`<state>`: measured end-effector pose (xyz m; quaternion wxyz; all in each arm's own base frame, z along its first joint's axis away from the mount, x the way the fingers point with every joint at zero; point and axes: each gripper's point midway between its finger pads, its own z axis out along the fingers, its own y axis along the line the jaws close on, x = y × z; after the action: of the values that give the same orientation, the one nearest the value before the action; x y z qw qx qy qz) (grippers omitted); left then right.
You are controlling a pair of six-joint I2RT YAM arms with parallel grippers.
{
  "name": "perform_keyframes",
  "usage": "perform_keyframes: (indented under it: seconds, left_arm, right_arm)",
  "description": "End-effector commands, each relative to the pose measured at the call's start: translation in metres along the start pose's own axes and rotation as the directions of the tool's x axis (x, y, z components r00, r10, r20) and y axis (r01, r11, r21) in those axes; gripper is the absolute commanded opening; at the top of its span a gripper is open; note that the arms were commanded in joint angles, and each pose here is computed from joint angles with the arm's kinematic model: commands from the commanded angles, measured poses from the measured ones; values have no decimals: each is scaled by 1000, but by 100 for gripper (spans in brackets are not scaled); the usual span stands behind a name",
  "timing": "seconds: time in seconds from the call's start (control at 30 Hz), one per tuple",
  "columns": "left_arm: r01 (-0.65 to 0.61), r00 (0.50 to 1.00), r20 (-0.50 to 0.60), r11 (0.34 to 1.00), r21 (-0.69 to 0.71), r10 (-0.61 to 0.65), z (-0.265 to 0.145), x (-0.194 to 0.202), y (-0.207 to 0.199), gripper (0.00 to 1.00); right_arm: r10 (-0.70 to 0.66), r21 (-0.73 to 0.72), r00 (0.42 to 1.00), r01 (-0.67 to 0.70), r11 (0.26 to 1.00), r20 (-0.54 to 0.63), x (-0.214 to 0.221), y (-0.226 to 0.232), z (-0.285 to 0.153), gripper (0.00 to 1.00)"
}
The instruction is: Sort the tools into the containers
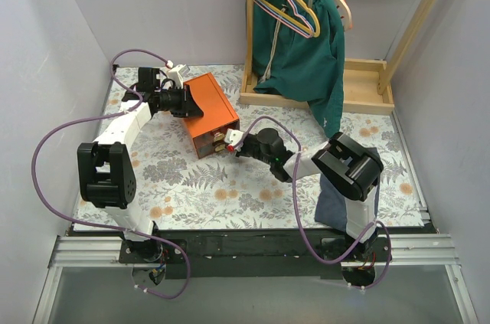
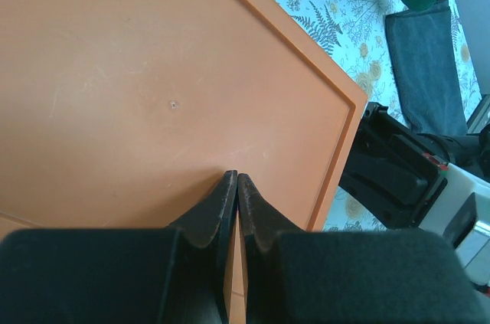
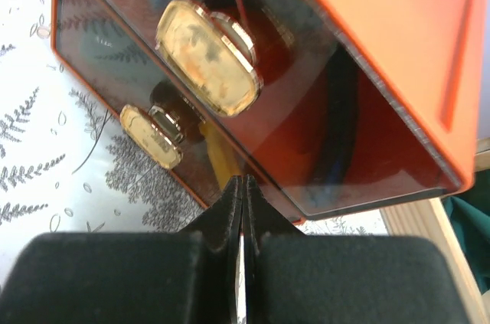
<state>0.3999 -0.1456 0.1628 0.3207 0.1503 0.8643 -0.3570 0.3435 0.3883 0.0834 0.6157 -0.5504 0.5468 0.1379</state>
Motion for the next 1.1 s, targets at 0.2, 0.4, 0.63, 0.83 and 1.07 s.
perform_keyframes:
  seconds: [0.2,0.4,0.63,0.83,1.07]
  left_arm:
    - [-33,999,-7,999,-42,33,-19,-13,-14,10]
    - [-179,966,178,982,-63,188,-59,-85,-53,34]
    - [-175,966,167,975,-134,197,-74,-55,-51,81]
    - [14,987,159,973,-232,24,-93,8,-10,98]
    - [319,936,266,877,-359,-231,-119,70,35,98]
  right_arm:
    - [-92,254,996,84,964,21,-54,-70,-35,1]
    - [77,54,986,-70,996,-146,-61,-53,-75,31]
    - [316,-124,826,-415,901,-466,-34,-2,-135,77]
    - [352,147,700,-337,930,-621,-19,-47,-178,87]
    - [414,223,691,-353,909,-593,-3,-55,-224,85]
